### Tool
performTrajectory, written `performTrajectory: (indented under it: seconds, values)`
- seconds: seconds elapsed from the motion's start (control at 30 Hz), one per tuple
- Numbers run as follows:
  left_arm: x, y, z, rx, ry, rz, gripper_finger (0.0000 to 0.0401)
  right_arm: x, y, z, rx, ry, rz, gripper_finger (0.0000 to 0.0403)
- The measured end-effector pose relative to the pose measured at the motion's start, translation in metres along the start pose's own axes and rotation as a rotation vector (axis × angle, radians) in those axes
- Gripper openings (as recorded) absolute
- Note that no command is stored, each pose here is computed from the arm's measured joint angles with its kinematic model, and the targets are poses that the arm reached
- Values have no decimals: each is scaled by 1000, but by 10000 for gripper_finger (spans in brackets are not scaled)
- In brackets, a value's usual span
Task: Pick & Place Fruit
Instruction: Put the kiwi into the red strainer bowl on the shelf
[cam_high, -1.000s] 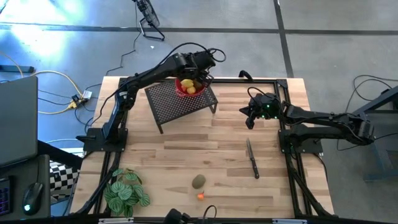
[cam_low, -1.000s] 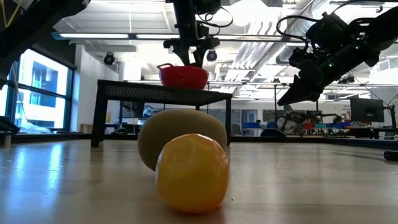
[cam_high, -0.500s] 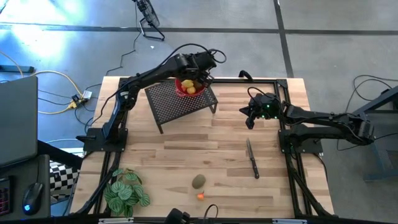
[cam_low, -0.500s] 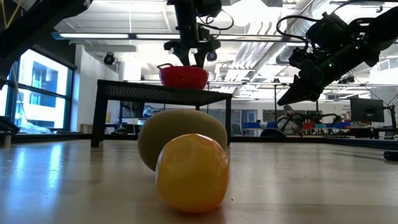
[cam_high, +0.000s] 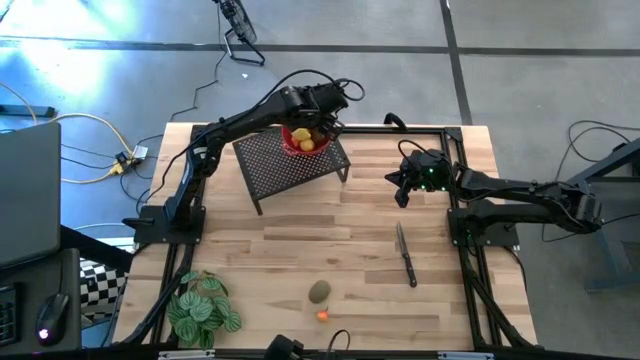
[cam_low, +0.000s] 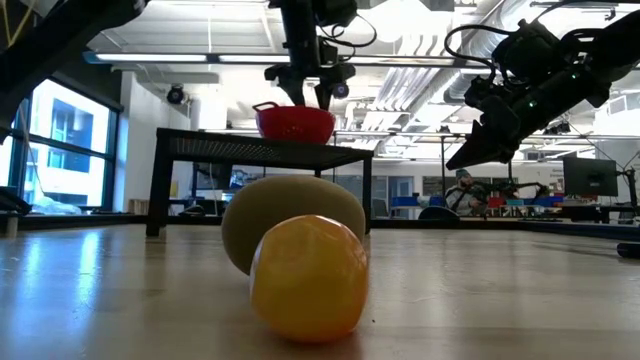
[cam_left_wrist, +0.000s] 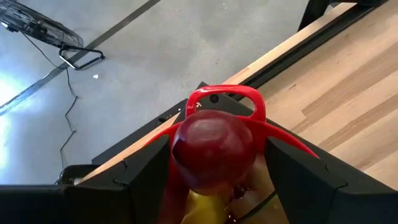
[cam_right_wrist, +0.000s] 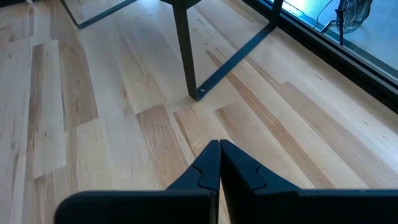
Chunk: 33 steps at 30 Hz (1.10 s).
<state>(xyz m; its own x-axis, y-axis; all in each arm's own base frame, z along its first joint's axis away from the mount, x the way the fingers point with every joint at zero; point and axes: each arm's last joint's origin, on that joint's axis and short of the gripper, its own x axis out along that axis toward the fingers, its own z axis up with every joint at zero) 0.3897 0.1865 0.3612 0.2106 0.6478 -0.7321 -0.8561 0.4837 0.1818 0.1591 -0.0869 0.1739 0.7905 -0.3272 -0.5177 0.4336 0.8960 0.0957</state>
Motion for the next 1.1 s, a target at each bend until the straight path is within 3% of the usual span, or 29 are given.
performTrajectory:
  seconds: [0.17, 0.53, 0.73, 0.87, 1.1]
  values:
    - [-4, 2, 2, -3, -9, -3, 254, 0, 0, 0, 0, 0, 0, 2]
    - [-46, 21, 13, -79, -120, -62, 255, 0, 0, 0, 0, -4, 0, 2]
    - [-56, 12, 8, 48, -115, -108, 247, 0, 0, 0, 0, -4, 0, 2]
    - [-68, -4, 0, 148, -141, -111, 208, 0, 0, 0, 0, -4, 1, 2]
    - [-95, -21, -14, 226, -181, -118, 94, 0, 0, 0, 0, -3, 0, 2]
